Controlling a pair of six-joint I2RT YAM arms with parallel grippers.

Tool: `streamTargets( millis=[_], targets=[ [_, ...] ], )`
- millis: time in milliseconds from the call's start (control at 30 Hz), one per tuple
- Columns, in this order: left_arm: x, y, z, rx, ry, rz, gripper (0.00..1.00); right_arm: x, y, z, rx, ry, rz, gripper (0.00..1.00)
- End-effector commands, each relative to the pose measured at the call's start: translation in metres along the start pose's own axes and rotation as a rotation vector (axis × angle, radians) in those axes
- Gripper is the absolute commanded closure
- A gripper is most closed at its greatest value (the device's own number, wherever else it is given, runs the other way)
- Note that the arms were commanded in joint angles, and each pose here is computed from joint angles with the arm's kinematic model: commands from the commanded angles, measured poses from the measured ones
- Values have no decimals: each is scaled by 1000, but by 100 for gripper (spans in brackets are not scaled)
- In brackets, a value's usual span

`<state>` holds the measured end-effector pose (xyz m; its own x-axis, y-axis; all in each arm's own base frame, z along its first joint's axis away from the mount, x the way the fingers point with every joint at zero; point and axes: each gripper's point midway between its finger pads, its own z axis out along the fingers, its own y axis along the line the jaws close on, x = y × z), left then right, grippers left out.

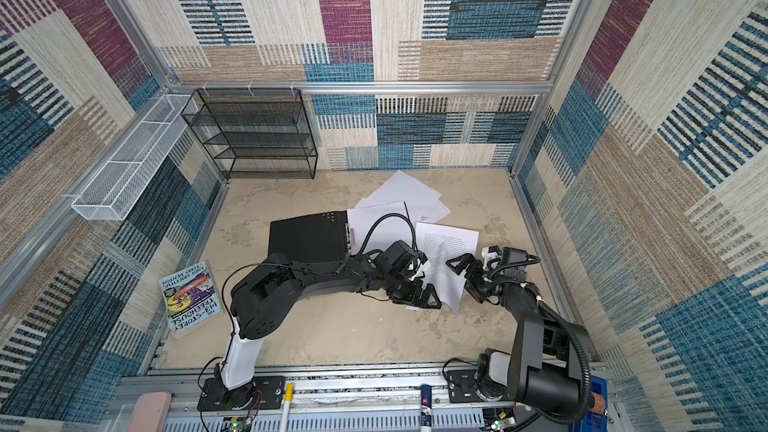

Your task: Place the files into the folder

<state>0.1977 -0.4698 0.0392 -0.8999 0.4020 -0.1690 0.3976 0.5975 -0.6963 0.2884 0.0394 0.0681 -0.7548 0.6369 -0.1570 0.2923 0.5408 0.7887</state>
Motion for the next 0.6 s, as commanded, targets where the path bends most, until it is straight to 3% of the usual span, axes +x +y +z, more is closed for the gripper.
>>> streamTargets(
  millis=[0, 200, 400, 567],
  targets=[
    [47, 66, -2, -265, 132, -170, 2, -25, 24, -4, -62, -69, -63, 0],
    [46, 66, -3, -263, 125, -171, 3, -34, 39, -7, -101, -80, -105, 0],
    [46, 66, -2, -258, 126, -176, 3, -29, 24, -10, -25, -101, -70, 1],
    [47, 66, -1, -254, 129, -179, 3, -27, 8, -13, 44, -136, -29, 10]
  ],
)
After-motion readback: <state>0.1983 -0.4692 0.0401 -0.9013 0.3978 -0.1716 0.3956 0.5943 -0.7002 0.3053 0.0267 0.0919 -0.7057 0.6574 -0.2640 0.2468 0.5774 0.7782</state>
